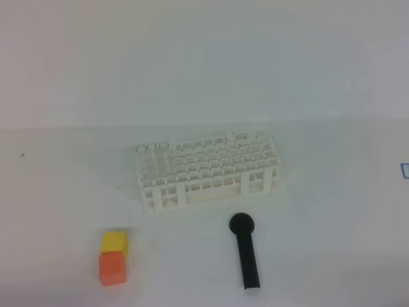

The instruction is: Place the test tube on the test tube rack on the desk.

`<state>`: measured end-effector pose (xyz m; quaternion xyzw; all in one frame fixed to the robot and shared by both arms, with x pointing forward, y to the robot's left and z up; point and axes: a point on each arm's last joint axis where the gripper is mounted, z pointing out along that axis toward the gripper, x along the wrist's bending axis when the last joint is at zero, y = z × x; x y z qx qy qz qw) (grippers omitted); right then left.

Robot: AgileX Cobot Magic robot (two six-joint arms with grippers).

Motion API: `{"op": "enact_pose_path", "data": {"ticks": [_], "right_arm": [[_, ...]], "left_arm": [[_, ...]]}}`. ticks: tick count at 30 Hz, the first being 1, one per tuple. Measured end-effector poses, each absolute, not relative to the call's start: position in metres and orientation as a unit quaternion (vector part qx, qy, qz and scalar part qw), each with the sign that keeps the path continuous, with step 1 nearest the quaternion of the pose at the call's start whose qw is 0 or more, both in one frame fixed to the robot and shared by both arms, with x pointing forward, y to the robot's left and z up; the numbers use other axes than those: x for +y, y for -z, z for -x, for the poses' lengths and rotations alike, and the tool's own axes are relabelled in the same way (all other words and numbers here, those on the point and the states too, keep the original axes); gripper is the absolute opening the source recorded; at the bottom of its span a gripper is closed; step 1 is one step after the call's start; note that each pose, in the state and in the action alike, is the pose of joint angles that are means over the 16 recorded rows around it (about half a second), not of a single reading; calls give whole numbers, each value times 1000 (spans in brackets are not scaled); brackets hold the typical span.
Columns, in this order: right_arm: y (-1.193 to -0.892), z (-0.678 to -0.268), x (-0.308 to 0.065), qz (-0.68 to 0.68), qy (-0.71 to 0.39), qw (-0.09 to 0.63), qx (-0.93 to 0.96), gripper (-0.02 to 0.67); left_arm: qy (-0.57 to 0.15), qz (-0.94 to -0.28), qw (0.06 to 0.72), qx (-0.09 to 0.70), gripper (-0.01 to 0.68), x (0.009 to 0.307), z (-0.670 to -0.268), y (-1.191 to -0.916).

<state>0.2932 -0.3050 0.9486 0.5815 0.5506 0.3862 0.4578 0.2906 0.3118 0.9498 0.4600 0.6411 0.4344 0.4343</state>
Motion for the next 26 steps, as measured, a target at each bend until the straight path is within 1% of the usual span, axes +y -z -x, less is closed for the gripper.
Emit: {"op": "enact_pose_path", "data": {"ticks": [26], "right_arm": [[-949, -292, -301, -550, -392, 453, 581, -1]], "left_arm": [[-435, -460, 435, 641, -1, 312, -291, -950]]}}
